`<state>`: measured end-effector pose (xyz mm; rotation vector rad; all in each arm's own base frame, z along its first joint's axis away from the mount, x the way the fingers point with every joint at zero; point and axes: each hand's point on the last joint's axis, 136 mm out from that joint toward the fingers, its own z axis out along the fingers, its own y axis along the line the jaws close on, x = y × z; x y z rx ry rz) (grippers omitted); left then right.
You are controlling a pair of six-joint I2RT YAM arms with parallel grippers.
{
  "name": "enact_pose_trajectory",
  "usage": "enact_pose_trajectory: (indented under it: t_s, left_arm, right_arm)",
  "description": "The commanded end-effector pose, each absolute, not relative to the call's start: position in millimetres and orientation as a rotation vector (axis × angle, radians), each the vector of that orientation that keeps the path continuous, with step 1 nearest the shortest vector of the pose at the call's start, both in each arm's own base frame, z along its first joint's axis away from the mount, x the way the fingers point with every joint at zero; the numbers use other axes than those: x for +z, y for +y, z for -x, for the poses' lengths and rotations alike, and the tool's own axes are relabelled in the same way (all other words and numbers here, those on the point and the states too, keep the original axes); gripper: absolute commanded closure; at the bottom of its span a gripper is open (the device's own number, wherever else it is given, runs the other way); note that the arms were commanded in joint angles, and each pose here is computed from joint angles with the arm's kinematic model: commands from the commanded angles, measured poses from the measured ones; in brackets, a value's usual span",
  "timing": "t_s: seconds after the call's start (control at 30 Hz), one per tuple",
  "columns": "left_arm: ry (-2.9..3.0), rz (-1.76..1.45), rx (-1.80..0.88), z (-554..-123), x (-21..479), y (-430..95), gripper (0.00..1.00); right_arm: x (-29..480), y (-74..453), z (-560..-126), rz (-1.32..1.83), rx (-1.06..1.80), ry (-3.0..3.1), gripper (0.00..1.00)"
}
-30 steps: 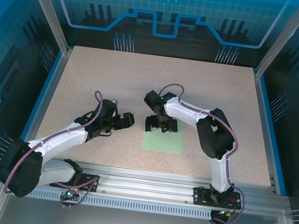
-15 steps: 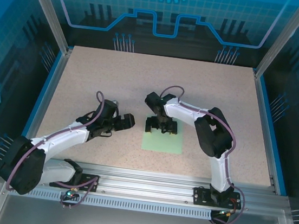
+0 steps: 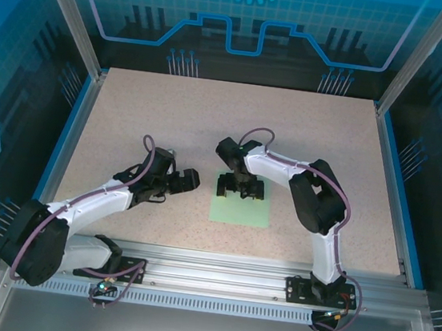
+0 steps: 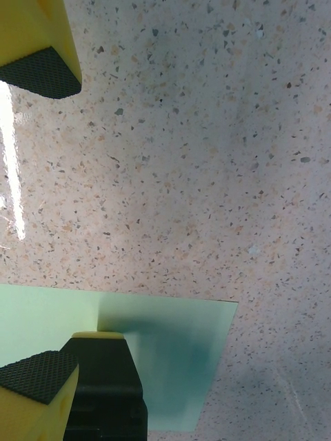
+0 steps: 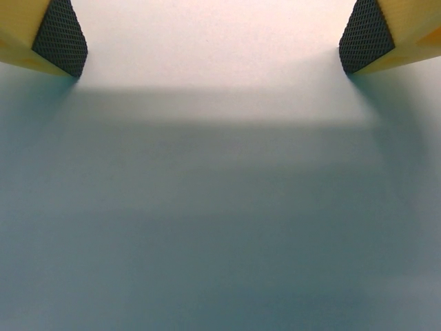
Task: Fold a paper plane with a square sheet of paper (pick it up from the middle)
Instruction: First fold in half a square sheet of paper at the center of the table.
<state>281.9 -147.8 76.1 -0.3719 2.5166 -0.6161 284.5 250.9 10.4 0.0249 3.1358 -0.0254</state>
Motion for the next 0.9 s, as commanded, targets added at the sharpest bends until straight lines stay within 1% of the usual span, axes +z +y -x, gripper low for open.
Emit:
enact_pose_trajectory:
  t_s: [0.0,0.13,0.4,0.6,0.67,0.77,0.87]
  left_arm:
    - [2.519,0.345,-0.631,-284,81,-149,0.01]
    - [2.519,0.344,-0.631,-285,81,-150,0.02]
    - [2.525,0.343,-0.628,-285,80,-150,0.02]
    - [2.534,0.345,-0.626,-284,78,-150,0.01]
    - [2.536,0.345,-0.629,-284,77,-150,0.02]
    - [2.537,0.346,-0.629,-284,77,-150,0.02]
    - [2.538,0.339,-0.631,-284,78,-151,0.01]
  right_arm:
    - [-27,241,-267,-0.068,-0.111,3.234,0.01]
    - [-26,241,-269,-0.060,-0.109,3.227,0.04]
    - [-21,244,-272,-0.036,-0.039,3.222,0.15]
    - [-17,244,-274,-0.023,-0.027,3.219,0.19]
    - [-17,244,-274,-0.020,-0.025,3.220,0.22]
    - [-11,244,-275,-0.004,-0.033,3.211,0.21]
    - [8,247,-281,0.013,-0.008,3.173,0.16]
